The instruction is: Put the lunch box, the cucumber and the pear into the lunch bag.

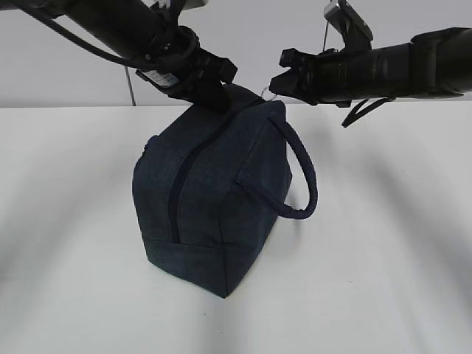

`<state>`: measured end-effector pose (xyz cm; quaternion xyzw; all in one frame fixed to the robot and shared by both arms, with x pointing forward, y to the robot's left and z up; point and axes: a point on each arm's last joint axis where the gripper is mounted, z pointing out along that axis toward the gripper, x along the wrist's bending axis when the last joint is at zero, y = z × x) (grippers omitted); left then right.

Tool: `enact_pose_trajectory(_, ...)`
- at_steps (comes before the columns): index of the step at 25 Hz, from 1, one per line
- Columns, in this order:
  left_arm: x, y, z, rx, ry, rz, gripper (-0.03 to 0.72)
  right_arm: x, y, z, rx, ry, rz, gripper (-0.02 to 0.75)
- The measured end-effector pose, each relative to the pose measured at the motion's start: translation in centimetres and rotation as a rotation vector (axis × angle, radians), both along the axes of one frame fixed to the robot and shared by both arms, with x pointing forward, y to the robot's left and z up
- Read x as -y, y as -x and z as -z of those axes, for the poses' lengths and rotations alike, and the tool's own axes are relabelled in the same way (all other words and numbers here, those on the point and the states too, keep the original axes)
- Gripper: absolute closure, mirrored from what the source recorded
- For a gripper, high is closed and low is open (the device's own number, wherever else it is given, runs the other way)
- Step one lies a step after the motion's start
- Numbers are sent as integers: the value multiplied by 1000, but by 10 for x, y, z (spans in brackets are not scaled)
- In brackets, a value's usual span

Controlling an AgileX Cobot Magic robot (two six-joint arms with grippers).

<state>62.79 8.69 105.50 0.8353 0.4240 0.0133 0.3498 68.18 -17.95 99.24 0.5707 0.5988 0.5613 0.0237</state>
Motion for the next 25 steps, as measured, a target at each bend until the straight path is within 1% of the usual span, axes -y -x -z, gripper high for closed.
enact_pose_trajectory(4, -1, 0, -5, 24, 2, -6, 669, 4, -1, 8, -14, 63, 9, 732)
enact_pose_trajectory(9, -2, 0, -7, 38, 3, -11, 670, 3, -4, 42, -116, 80, 2, 732)
enact_pose_trajectory(11, -2, 1, -9, 44, -1, -10, 670, 3, -5, 50, -142, 75, 2, 732)
enact_pose_trajectory(18, -5, 6, -20, 72, -6, 2, 671, 3, -5, 52, -145, 93, -5, 732)
enact_pose_trajectory(22, -5, 7, -20, 69, -10, 6, 670, 2, -4, 54, -159, 86, -15, 731)
enact_pose_trajectory(24, -5, 8, -20, 62, -15, 13, 642, 0, -4, 52, -156, 72, -37, 711)
enact_pose_trajectory(25, -6, 9, -21, 59, -19, 17, 606, 0, -4, 51, -153, 71, -54, 680)
